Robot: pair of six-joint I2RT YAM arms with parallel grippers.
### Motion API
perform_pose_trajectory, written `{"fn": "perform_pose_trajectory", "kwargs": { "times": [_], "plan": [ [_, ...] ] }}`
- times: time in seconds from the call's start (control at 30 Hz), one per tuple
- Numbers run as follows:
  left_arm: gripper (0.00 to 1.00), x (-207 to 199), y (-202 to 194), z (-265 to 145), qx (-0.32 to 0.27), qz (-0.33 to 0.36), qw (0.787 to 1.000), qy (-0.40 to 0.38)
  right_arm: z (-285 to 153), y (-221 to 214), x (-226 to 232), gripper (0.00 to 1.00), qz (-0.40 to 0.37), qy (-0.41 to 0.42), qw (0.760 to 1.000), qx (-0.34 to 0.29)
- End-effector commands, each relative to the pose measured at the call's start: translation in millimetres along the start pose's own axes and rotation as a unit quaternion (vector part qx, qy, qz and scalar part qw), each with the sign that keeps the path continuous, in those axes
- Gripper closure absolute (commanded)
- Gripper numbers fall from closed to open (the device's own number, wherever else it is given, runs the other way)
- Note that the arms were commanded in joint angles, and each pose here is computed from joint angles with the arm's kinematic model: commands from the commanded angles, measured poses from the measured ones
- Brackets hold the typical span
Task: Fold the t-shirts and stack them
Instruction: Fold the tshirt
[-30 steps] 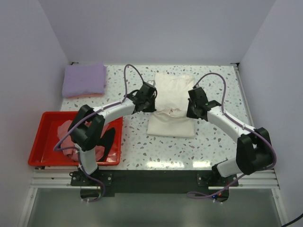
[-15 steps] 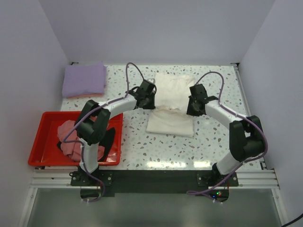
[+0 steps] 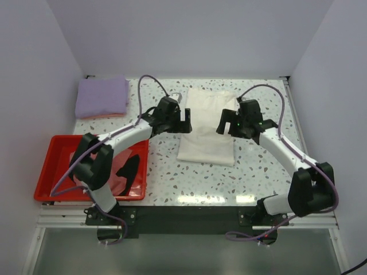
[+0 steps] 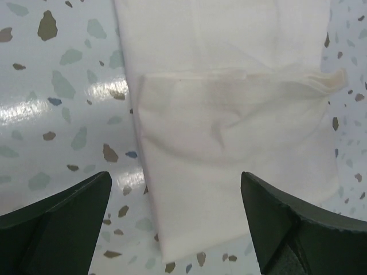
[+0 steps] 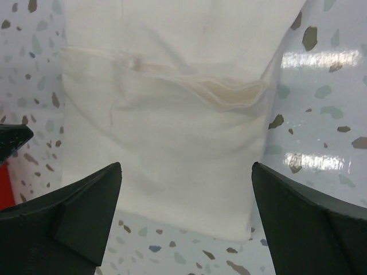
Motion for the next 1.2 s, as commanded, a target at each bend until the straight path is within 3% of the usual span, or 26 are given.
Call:
{"fn": "perform_pose_trajectory", "kwargs": {
  "times": [0.0, 0.23, 0.5, 0.67, 0.73, 0.93, 1.17],
  "plan": [
    [0.0, -9.5, -0.7, -37.6, -0.047, -0.017, 0.998, -0.05, -26.6, -18.5, 0.5, 0.01, -0.013, 0.064, 0.998, 0.01],
    [0.0, -8.0, -66.8, -62.2, -0.019, -0.036, 0.999, -0.03, -53.5, -61.4, -21.8, 0.01, 0.006, 0.076, 0.997, 0.022],
    [0.02, -7.0, -103.4, -71.5, -0.013, -0.061, 0.998, -0.01, -58.0, -106.0, -45.3, 0.01, 0.061, 0.054, 0.995, 0.06],
    [0.12, -3.9, -106.8, -60.2, -0.004, -0.056, 0.998, 0.008, -48.7, -120.5, -55.3, 0.03, 0.081, 0.035, 0.993, 0.072],
    [0.2, -5.7, -101.5, -56.1, -0.002, -0.054, 0.998, 0.013, -46.3, -118.5, -58.7, 0.11, 0.093, 0.01, 0.994, 0.057],
    [0.41, -6.4, -100.3, -38.3, 0.013, -0.048, 0.998, 0.023, -45.7, -106.0, -58.0, 0.19, 0.099, -0.007, 0.995, 0.012],
    [0.51, -5.1, -104.6, -18.5, 0.038, -0.044, 0.998, 0.033, -35.1, -102.6, -59.0, 0.34, 0.095, -0.024, 0.995, 0.014]
  ]
}}
Point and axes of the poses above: each gripper's point midway between its finger pads, its own z axis out along the fingers, its own x axis along the line the jaws close on, y = z × x, the point moved 9 cm from there along -z, back along the fingers, and after that the axes turned 8 degrees about z, right-handed, at the moved point
